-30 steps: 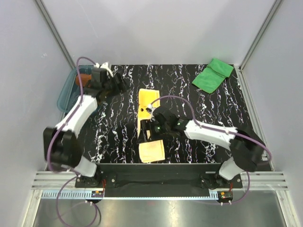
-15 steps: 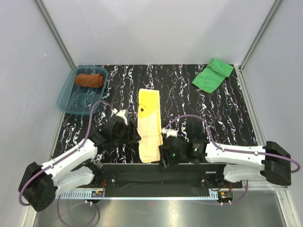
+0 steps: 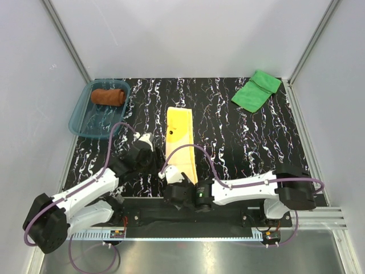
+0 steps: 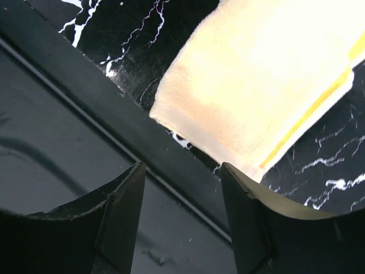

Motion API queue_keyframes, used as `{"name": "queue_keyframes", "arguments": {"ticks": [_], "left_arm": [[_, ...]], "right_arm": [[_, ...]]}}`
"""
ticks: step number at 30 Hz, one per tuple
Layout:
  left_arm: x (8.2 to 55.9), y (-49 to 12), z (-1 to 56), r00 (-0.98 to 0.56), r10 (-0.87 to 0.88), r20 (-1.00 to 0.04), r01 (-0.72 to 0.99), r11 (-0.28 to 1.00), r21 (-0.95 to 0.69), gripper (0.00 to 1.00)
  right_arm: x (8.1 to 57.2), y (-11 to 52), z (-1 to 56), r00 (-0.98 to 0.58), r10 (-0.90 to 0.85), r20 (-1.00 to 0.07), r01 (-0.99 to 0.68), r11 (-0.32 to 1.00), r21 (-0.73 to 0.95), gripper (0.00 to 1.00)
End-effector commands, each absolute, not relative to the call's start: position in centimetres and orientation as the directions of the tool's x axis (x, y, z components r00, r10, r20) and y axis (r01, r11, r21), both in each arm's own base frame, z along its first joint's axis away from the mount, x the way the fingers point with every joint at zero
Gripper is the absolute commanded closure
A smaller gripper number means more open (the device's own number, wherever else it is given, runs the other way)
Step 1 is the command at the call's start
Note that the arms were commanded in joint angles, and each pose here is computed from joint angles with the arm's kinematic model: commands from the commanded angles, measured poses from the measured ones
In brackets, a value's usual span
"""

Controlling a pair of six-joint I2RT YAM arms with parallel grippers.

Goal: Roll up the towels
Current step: Roll the towel

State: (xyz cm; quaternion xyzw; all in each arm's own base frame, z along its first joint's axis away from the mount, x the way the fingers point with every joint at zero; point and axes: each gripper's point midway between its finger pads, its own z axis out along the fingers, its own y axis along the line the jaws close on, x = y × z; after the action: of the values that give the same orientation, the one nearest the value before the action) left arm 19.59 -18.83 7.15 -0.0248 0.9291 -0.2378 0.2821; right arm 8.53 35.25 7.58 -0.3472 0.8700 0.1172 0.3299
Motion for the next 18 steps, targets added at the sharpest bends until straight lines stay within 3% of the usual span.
{"name": "queue_keyframes", "arguments": {"ticks": [1,18], "left_arm": [[20.4,-18.3,7.6,-0.805,-0.219,-0.552,0.066,0.89,-0.45,0.34],[18.8,-18.5,4.7,-0.843,-0.216,-0.493,0.057,0.875,-0.48,0.35]], "right_arm": [[10.5,36.5,8.5,-0.44,-0.504,-0.743,-0.678,0.73,-0.093,0.37],[9.0,38.6,3.7,-0.465,-0.528,-0.71,-0.728,0.685,-0.032,0.37]]}}
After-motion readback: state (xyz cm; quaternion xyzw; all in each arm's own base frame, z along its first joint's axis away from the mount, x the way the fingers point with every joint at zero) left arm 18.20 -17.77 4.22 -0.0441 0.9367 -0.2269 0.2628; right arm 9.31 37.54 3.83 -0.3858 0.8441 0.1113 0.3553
